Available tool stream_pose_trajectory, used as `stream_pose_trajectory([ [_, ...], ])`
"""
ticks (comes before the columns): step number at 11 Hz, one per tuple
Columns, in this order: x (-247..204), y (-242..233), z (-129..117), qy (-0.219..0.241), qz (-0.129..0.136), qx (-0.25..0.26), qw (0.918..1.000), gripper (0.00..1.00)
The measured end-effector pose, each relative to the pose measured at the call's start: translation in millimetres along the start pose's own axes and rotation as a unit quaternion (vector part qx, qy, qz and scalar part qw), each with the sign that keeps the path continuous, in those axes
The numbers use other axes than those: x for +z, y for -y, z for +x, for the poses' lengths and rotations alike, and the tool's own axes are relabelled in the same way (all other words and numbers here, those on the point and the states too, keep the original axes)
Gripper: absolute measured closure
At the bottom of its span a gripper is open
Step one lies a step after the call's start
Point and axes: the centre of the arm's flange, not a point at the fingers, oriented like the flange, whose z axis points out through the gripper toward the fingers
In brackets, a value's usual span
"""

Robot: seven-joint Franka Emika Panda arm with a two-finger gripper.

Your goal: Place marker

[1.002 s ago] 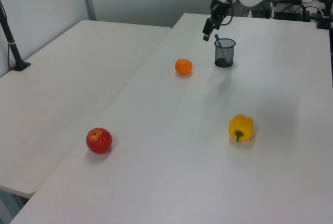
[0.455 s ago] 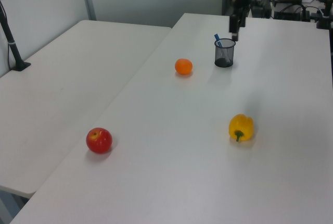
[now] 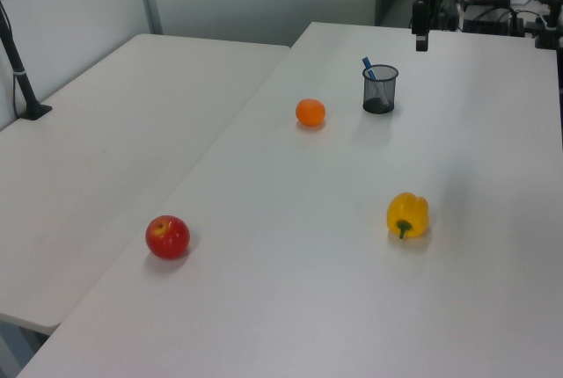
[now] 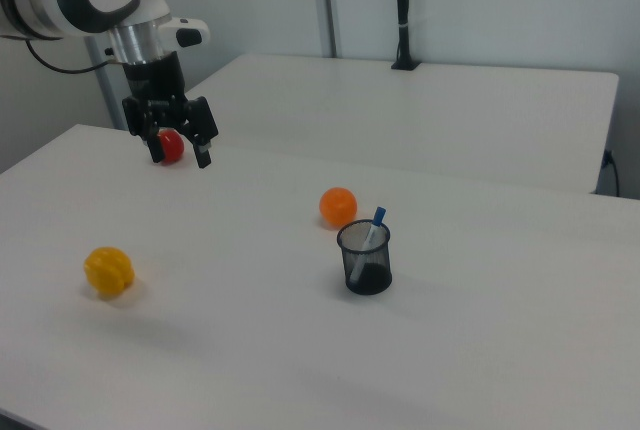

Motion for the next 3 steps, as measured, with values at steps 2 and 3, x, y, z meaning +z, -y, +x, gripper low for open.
stream_pose_trajectory([
  [2, 1.8, -0.3, -0.1, 0.002, 0.0, 0.0, 1.0, 0.0],
  [3, 2.0, -0.5, -0.1, 0.002, 0.0, 0.0, 1.0, 0.0],
])
